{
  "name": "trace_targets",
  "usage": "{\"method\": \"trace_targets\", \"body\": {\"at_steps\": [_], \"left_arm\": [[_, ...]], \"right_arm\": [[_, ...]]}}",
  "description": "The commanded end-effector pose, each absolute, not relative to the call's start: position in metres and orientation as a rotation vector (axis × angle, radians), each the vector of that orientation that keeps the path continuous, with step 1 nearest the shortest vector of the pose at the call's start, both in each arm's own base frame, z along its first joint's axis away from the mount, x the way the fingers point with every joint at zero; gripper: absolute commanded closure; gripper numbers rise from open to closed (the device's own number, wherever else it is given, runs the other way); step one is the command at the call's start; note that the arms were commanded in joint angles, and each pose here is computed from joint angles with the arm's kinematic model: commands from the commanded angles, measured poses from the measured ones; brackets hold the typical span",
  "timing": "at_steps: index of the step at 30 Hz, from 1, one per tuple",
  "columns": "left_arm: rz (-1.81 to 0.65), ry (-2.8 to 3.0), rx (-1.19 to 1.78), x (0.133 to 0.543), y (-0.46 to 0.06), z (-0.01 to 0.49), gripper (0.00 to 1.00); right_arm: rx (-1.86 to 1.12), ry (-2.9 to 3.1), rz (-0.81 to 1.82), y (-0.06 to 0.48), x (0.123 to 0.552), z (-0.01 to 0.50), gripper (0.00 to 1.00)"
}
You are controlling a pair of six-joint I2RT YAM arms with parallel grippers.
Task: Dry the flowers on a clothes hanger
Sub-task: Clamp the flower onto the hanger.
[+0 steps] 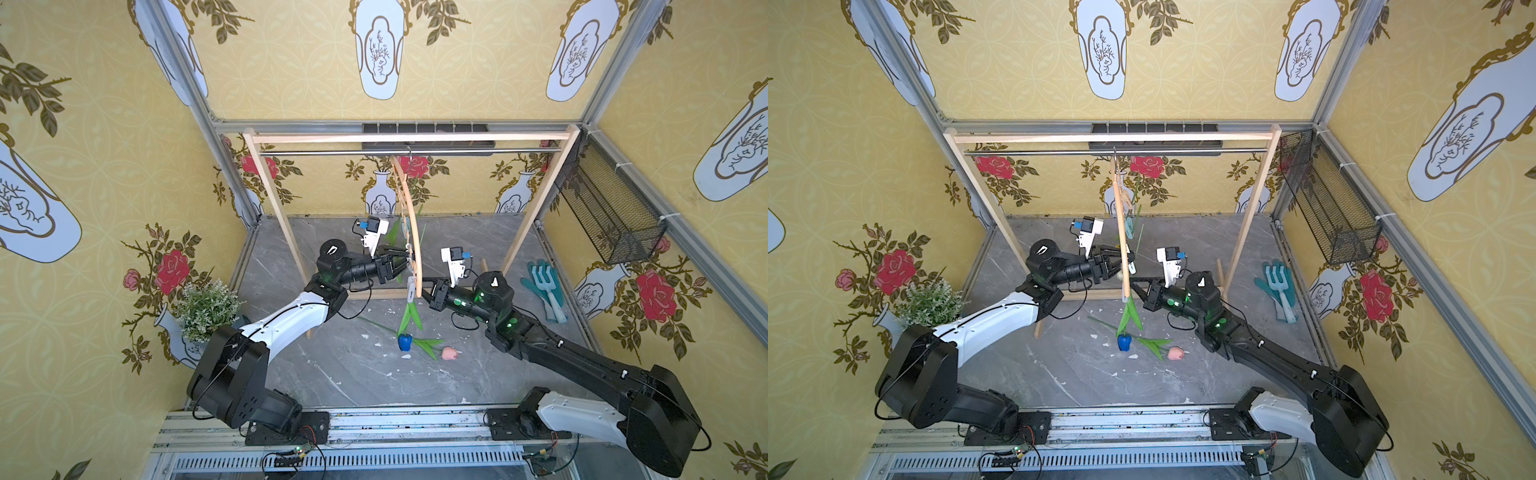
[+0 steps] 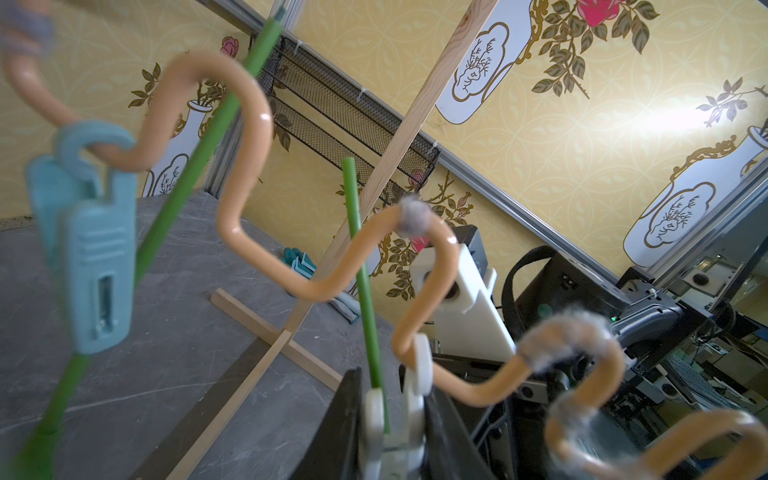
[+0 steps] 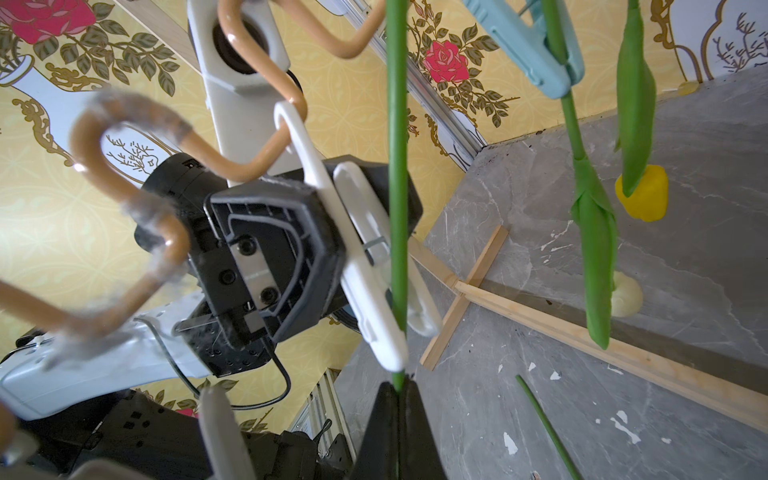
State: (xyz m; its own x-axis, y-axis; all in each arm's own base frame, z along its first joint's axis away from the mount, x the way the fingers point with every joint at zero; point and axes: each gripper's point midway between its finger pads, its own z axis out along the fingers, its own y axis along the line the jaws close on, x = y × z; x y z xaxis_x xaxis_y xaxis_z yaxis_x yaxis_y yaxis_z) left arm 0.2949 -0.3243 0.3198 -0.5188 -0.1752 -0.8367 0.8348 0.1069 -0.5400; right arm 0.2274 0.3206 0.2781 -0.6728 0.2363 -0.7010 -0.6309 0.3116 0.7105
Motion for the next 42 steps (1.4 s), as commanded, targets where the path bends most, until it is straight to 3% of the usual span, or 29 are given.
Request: {"method": "trace_targets", "body": {"at_steps": [1,4,8,20,26,35,42], "left_arm": [[-1.554,1.576,0.680,0.292,-0.325,0.311,0.82],[-1.558,1.582,0.675,0.291,-0.325,0.309,0.81],[-1.562,1.578,0.676,0.290,-0.324,0.308,0.70],[-1.537,1.567,0.643,0.295,-0.322,0.314,0.62],[-1.525,1.560,0.618,0.297,-0.319,0.316,0.36],[-1.474,1.527,0.566,0.293,-0.303,0.328,0.24],[-1.379,1.617,0.487,0.286,-0.282,0.301,0.20]], "right_arm": [[-0.392,1.694,1.493,0.322,0.224,0.309,1.00],[-0.382,1.689,1.498,0.320,0.225,0.310,1.00],[-0.378,1.690,1.497,0.319,0.226,0.309,1.00],[-0.369,1.692,1.505,0.317,0.226,0.309,1.00],[-0.363,1.693,1.512,0.316,0.226,0.308,1.00],[-0.342,1.708,1.509,0.312,0.228,0.301,1.00],[-0.320,1.721,1.512,0.309,0.228,0.294,0.99]]}}
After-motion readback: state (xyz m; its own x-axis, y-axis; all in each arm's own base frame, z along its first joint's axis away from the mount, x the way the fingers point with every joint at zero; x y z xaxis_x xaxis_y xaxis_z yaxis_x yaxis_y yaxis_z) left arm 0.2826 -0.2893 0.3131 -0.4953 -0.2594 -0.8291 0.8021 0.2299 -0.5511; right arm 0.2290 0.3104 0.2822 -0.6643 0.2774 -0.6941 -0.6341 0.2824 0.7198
